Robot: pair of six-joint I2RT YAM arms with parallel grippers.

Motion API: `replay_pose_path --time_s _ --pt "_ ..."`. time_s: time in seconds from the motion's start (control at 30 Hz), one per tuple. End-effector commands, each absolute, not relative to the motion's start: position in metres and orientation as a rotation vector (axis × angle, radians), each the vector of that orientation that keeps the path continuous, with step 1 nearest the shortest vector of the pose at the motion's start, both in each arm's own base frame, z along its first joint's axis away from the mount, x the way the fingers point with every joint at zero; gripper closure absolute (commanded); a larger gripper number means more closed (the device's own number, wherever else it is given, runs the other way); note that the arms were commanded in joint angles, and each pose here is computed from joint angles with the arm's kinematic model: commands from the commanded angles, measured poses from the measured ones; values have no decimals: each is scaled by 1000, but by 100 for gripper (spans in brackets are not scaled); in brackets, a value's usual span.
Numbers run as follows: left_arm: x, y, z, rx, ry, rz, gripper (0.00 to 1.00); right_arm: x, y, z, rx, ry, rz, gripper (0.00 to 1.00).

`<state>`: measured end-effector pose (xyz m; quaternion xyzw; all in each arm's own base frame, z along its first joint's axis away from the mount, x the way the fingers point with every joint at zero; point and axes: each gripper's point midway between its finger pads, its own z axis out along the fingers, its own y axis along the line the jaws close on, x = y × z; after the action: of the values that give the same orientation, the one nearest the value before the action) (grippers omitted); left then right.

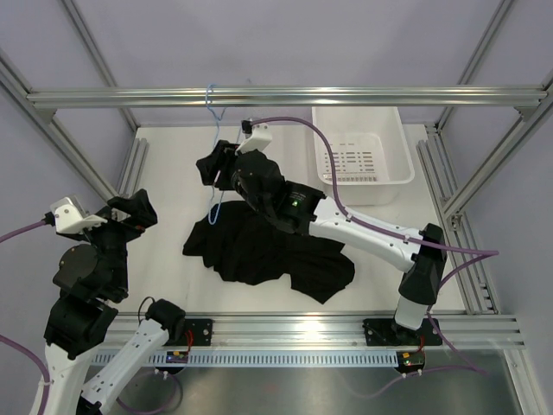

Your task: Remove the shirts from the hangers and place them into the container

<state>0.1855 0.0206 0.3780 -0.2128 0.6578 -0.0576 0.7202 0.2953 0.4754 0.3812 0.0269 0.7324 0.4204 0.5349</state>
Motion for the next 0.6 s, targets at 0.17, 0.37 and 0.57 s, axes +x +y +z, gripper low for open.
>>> replay_pose_path --time_s 0.17,0.37,0.57 --pt "192 7 385 -423 1455 -181 1 276 442 384 -63 1717 896 27" --pt "198 2 382 -397 1491 -169 1 247 394 401 -130 1694 838 16" --pt "205 -2 373 -369 1595 -114 1 210 315 390 -144 1811 770 6"
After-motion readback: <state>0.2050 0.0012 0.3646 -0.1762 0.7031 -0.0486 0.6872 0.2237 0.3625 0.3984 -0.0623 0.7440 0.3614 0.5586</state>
